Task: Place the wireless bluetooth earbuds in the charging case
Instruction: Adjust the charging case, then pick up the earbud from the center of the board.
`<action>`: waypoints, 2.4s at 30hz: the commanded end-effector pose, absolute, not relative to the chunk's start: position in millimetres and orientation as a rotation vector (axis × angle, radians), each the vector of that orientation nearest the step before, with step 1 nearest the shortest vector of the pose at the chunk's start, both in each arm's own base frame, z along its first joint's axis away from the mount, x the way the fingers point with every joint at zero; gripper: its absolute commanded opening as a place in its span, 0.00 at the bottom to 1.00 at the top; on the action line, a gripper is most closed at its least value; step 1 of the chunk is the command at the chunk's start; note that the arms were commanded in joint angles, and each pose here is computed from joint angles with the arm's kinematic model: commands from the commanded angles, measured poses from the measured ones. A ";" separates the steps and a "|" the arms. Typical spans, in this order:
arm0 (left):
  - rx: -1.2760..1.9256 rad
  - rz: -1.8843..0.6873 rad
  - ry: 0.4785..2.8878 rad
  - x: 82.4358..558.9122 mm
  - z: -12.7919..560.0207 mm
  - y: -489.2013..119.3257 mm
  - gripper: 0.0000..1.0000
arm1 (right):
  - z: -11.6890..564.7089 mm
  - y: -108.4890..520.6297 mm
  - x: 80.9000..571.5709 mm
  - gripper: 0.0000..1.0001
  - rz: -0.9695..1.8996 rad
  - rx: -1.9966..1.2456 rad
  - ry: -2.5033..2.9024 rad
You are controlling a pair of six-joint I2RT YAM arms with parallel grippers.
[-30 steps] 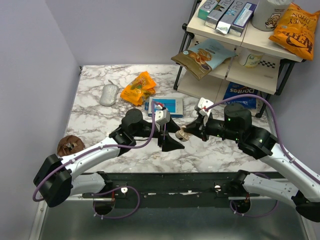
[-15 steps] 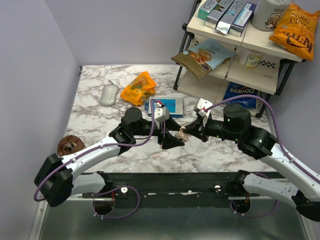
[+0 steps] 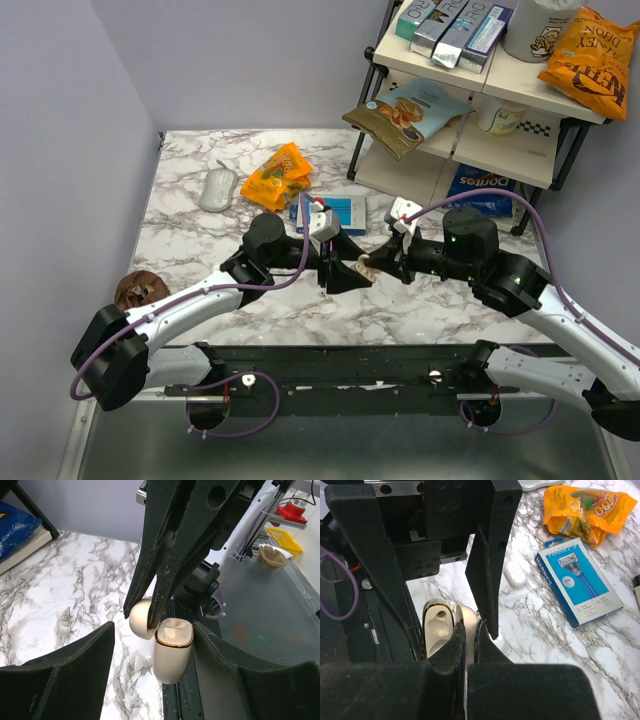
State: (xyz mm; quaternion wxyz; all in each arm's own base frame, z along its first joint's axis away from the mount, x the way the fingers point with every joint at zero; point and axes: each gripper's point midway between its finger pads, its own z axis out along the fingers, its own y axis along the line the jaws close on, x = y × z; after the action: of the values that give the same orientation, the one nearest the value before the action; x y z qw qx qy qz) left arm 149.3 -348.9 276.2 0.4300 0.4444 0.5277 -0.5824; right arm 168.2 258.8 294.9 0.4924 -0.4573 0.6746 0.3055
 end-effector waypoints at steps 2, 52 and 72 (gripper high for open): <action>1.123 -1.466 1.276 146.7 282.3 -349.0 0.71 | 298.7 260.3 165.3 0.01 0.752 -1.120 1.621; 0.722 -1.181 1.428 174.0 237.3 -292.7 0.00 | 320.7 235.4 200.5 0.87 0.745 -0.551 1.672; 0.274 -0.817 1.500 203.9 233.9 -201.3 0.00 | 104.6 308.9 211.8 0.62 0.824 -0.653 2.227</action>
State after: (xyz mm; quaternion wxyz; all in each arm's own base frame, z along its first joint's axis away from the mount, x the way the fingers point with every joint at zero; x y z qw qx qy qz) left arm 198.2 -207.2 235.1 0.6486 0.1394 0.6450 -0.3792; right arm 203.0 281.1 78.6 0.3128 -0.2380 0.8788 0.2707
